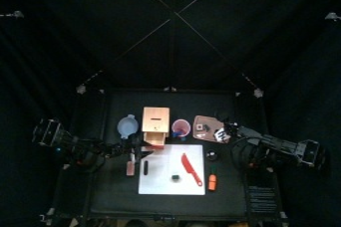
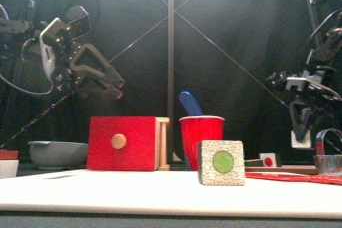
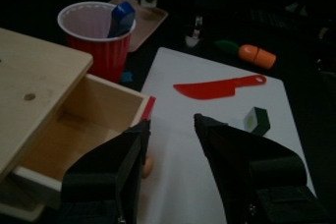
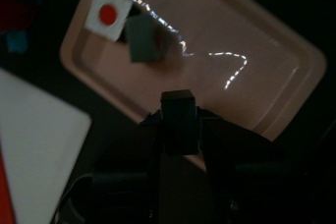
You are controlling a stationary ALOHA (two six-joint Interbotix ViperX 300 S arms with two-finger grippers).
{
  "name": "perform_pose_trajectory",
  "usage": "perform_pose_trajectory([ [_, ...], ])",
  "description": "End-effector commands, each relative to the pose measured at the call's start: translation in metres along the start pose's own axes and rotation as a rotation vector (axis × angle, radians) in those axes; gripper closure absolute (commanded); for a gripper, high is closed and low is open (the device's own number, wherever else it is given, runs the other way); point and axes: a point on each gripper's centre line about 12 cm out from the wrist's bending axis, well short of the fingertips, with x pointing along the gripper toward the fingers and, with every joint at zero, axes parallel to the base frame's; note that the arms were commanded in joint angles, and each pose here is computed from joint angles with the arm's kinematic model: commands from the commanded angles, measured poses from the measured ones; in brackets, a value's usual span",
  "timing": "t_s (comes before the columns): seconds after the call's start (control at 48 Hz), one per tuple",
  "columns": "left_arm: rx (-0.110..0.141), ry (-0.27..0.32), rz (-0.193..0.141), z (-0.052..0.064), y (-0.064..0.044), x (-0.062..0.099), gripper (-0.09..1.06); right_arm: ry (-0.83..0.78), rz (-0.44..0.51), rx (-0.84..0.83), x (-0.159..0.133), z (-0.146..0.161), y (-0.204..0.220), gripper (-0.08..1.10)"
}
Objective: Place sushi on board then cut the sushi with the knife then place the pieces on the plate
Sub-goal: Place the 4 sushi pieces on the plate
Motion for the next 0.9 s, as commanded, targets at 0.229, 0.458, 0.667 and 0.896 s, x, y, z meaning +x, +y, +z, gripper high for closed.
perform_pose_trajectory([
  [0.229,0.009,-0.006,-0.005,0.000,-0.001,0.000,0.16,0.029,0.002,0.029,0.030,0.012,0.006,0.21],
  [0.458,0.008,-0.004,-0.004,0.000,0.000,0.000,0.16,-0.001,0.009,0.009,0.028,0.027,0.013,0.14],
  [0.667,0.001,-0.016,-0.006,0.004,-0.002,0.002,0.16,-0.070,0.056,-0.049,-0.005,0.032,0.026,0.14],
  [0.896,-0.003,-0.026,-0.005,0.008,-0.002,0.004,0.16,-0.034,0.309,-0.419,-0.039,-0.019,0.115,0.14],
])
